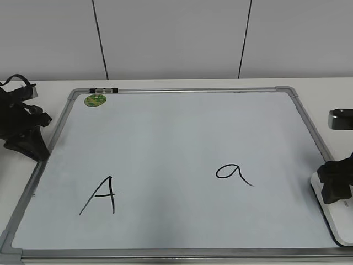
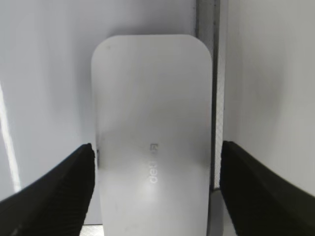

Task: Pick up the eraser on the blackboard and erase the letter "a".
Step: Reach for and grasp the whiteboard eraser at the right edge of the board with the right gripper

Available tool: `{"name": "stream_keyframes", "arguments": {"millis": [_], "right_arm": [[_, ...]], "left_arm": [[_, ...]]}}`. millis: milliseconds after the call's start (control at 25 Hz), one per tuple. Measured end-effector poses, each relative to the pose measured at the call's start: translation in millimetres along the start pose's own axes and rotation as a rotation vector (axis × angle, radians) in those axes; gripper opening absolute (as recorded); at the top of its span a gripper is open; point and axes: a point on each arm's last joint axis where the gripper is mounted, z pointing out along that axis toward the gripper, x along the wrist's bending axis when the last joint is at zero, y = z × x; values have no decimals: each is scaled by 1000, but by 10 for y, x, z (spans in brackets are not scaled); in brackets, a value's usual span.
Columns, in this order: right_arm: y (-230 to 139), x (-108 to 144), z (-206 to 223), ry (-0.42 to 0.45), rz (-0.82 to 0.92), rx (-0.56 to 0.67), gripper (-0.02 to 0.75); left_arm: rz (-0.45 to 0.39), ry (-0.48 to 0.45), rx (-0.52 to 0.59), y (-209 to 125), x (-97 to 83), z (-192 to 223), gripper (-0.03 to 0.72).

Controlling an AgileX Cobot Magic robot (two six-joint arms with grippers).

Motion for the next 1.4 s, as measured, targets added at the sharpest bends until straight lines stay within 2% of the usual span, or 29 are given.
{"name": "stream_keyframes", "arguments": {"millis": [560, 840, 1040, 1400], "right_arm": [[-9, 6, 186, -2, 3, 68, 587], [21, 11, 219, 2, 5, 43, 585], [23, 11, 219, 2, 5, 41, 529], [44, 12, 201, 2, 3, 43, 525]], "left_arm": [[0, 0, 0, 0, 0, 0, 34], [0, 0, 0, 0, 0, 0, 34], [0, 0, 0, 0, 0, 0, 34], [0, 0, 0, 0, 0, 0, 34]]}}
